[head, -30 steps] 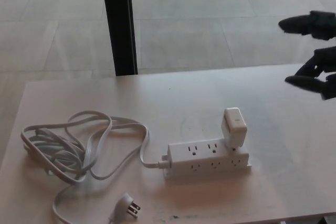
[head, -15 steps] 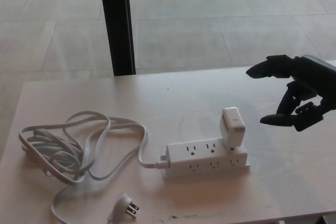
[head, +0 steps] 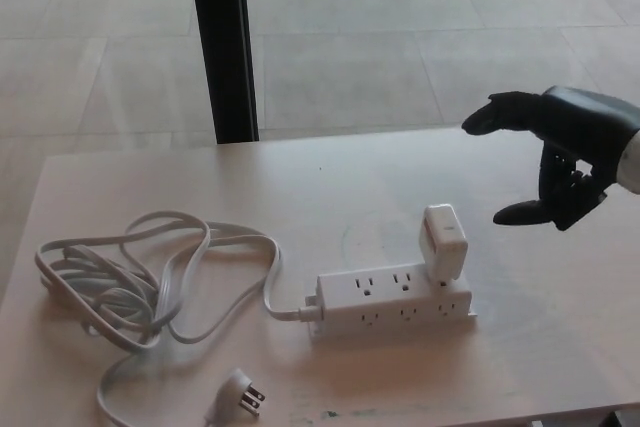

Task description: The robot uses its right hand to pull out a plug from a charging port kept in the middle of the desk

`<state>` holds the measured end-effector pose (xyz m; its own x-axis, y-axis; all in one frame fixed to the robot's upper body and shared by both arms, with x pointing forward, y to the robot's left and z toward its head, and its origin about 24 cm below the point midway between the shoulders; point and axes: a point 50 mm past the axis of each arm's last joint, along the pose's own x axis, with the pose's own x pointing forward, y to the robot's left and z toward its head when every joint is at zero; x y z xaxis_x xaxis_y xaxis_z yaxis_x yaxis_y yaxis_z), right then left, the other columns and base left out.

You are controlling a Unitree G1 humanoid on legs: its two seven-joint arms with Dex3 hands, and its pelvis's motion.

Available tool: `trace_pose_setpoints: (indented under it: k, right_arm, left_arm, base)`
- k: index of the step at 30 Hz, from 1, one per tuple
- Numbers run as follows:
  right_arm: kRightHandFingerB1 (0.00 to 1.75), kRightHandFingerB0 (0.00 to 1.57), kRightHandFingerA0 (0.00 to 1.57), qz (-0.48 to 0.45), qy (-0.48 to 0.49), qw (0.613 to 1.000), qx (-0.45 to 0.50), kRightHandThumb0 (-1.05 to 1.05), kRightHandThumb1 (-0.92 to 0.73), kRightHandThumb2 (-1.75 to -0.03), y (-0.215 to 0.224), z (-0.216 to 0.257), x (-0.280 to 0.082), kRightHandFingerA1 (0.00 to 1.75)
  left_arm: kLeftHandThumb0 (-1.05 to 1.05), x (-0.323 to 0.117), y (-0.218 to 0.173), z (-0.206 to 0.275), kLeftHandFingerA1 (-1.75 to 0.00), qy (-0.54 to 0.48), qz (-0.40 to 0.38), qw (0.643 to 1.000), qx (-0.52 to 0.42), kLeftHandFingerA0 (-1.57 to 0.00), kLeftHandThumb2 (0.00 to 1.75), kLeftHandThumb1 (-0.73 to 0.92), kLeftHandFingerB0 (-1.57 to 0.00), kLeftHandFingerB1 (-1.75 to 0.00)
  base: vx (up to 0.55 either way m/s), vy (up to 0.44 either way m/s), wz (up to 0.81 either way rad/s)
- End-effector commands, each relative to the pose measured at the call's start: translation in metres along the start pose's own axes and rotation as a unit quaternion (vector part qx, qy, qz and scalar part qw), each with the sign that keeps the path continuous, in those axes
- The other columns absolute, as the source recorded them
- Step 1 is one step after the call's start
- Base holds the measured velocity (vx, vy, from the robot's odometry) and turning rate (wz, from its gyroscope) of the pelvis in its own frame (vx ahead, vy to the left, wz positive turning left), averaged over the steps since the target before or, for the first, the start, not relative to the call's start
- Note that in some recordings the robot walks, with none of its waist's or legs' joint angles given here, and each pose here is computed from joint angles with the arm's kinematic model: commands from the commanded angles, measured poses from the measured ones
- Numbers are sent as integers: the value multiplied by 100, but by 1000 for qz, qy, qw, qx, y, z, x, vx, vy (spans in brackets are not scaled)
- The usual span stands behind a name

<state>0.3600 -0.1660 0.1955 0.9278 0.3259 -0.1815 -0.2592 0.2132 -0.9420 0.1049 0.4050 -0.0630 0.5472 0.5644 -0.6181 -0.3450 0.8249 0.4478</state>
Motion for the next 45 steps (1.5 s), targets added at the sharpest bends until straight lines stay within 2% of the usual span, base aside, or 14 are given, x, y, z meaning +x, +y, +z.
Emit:
trace_pose_setpoints:
  k: [1,4,11,16,18,19,28,32,33,36,38,39,42,45]
  right_arm:
    - [37,30,82,-8,-25,997,-75,-69,-51,-56,-5,16,6,106]
    - [44,21,83,5,-28,997,-70,-71,-41,-80,-1,20,9,100]
    - [32,28,79,27,-42,994,-94,-71,-54,-57,16,30,12,84]
    - [42,19,80,47,-23,994,-98,-73,-43,-81,24,29,14,106]
    - [32,26,77,42,-21,994,-95,-69,-53,-57,23,28,15,116]
    - [43,19,80,41,-20,994,-96,-72,-42,-81,22,28,15,105]
    - [32,28,75,34,-29,993,-107,-70,-55,-57,20,31,17,98]
    - [44,21,71,30,-35,993,-107,-74,-43,-83,21,33,19,81]
    - [33,28,73,32,-36,993,-105,-73,-55,-57,23,34,20,148]
    - [34,28,79,35,-41,993,-101,-74,-53,-61,28,39,22,151]
    - [44,23,86,40,-40,994,-95,-78,-44,-82,32,41,24,130]
    - [35,28,78,43,-40,994,-93,-75,-54,-60,33,42,24,146]
    - [34,28,71,48,-37,994,-92,-75,-54,-60,37,42,25,142]
    - [44,23,78,56,-25,993,-98,-77,-42,-80,43,39,25,126]
  left_arm:
    - [-65,0,13,6,-61,-11,9,1000,15,-70,59,61,-56,-44]
    - [-63,0,13,8,-59,-15,7,1000,17,-69,59,62,-56,-45]
    - [-63,1,12,8,-60,-10,10,1000,11,-71,59,62,-58,-44]
    - [-64,1,11,10,-55,-10,12,1000,15,-68,60,62,-55,-42]
    - [-64,2,11,11,-57,-13,9,1000,16,-69,59,63,-56,-43]
    - [-64,2,11,12,-59,-15,8,1000,17,-69,59,63,-55,-43]
    - [-66,1,12,12,-58,-18,7,1000,22,-69,59,63,-57,-44]
    - [-66,2,11,14,-54,-17,6,1000,21,-67,59,63,-56,-43]
    - [-65,2,11,14,-65,-19,6,1000,20,-62,91,50,-45,-55]
    - [-67,2,11,15,-59,-22,7,1000,16,-69,59,63,-53,-43]
    - [-66,2,11,16,-58,-22,5,1000,13,-67,60,63,-54,-44]
    - [-66,2,11,16,-66,-22,7,1000,16,-62,91,51,-46,-55]
    - [-66,2,11,15,-66,-22,6,1000,14,-62,92,51,-48,-56]
    - [-67,2,10,14,-54,-19,8,1000,13,-67,60,64,-56,-43]
  base:
    - [0,0,0]
    - [0,0,0]
    - [0,0,0]
    - [0,0,0]
    - [0,0,0]
    - [0,0,0]
    - [0,0,0]
    - [0,0,0]
    - [0,0,0]
    - [0,0,0]
    - [0,0,0]
    - [0,0,0]
    - [0,0,0]
    - [0,0,0]
